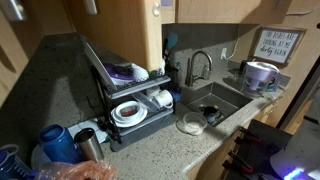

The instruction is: Open the left door of the cabinet above the faucet

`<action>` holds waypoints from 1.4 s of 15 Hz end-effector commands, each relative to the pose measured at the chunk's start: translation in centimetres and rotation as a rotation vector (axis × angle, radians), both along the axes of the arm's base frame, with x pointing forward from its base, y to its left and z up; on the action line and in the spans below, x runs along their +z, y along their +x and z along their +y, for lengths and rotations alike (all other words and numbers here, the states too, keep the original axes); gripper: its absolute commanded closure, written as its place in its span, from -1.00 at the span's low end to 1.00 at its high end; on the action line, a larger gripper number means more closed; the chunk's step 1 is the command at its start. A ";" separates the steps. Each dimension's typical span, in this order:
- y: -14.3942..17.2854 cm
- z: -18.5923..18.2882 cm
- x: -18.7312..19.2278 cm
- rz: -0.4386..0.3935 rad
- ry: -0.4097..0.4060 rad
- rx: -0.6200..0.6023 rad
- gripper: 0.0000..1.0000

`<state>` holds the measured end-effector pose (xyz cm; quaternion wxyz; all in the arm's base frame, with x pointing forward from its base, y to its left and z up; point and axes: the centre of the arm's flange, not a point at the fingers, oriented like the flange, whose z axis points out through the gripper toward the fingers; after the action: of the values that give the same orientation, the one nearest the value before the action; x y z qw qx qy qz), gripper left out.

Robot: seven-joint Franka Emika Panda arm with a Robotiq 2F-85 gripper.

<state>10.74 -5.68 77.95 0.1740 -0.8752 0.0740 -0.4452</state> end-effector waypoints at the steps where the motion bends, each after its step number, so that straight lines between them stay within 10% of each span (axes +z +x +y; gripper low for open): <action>1: 0.3 -0.1 0.4 -0.017 -0.018 -0.008 -1.00; 21: -3.9 -5.1 4.1 -0.147 0.040 -0.176 -1.00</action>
<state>7.42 -10.08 81.05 0.1609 -0.8312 0.1384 -0.5138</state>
